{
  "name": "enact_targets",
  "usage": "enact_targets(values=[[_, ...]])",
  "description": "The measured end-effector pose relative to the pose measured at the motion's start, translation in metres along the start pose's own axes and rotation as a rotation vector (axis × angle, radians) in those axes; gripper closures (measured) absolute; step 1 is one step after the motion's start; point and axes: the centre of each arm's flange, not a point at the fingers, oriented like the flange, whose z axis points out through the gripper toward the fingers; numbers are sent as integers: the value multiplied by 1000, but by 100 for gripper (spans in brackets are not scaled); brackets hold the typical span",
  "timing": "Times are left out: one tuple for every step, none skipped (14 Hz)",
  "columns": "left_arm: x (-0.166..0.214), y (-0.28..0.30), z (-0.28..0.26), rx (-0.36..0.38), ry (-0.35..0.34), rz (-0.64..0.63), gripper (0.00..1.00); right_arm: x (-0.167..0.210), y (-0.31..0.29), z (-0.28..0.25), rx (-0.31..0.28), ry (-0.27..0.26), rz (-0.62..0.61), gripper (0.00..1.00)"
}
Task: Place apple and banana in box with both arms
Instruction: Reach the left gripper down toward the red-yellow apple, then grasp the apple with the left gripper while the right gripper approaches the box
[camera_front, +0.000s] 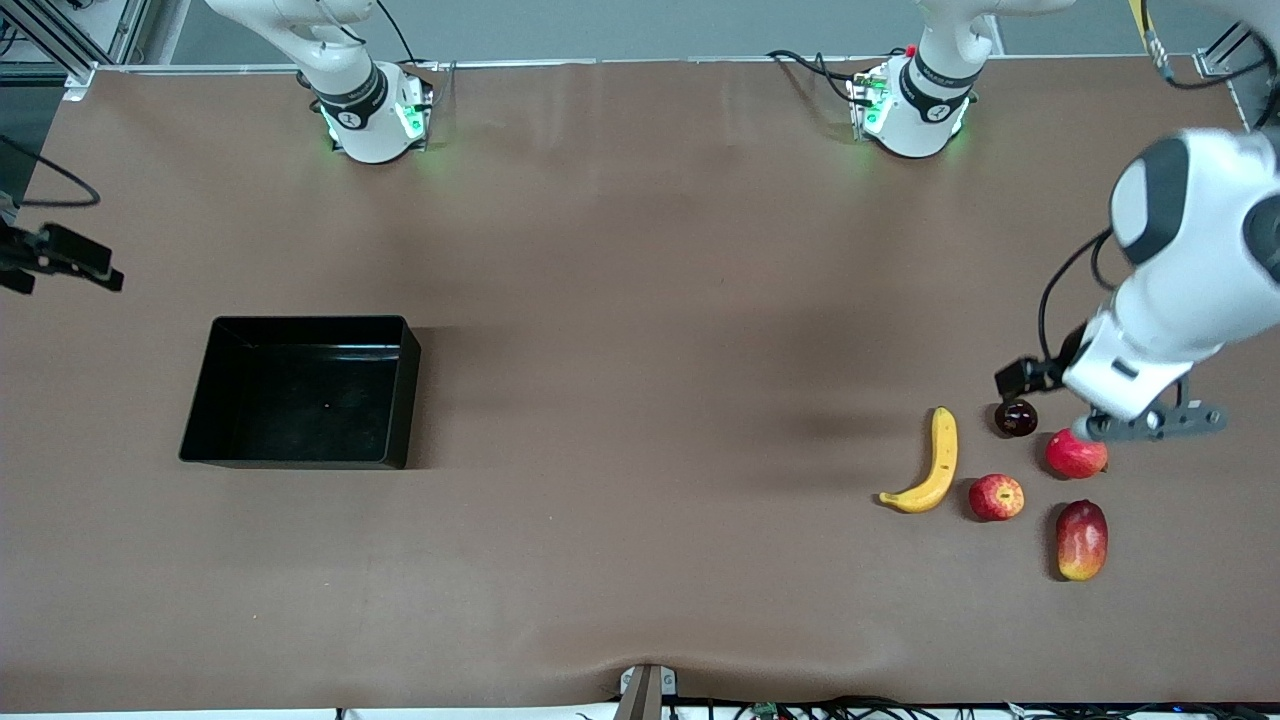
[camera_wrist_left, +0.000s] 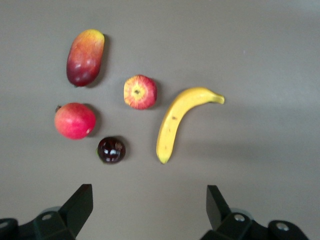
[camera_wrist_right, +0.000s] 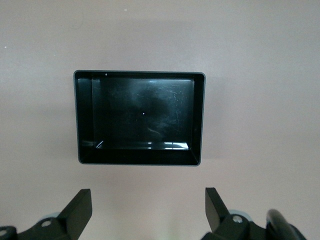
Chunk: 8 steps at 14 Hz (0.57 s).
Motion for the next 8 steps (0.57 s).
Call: enact_targets(values=[[8,-4,17,-3,10,-8,0,8,7,14,1,-18,10,0],[15,-9,33,-6,20,-15,0,16,17,28,3,-30,24,0],[20,-11,49,-9,27,-18,0,22,30,42,5,-41,29,0],[25,-12,66,-11,34,-19,0,27,43,56,9,-57,29,0],[30,-11,82,-15,42,-20,0,31,52,68,13,-76,30,0],[35,-11,99,-19,53,-21,0,32,60,78,17,-95,38,0],[41,-12,115,-22,61,-24,0,32,66,86,23,-119,47,0],[47,-15,130,-22,60,-31,0,30,72,93,29,-143,56,0]])
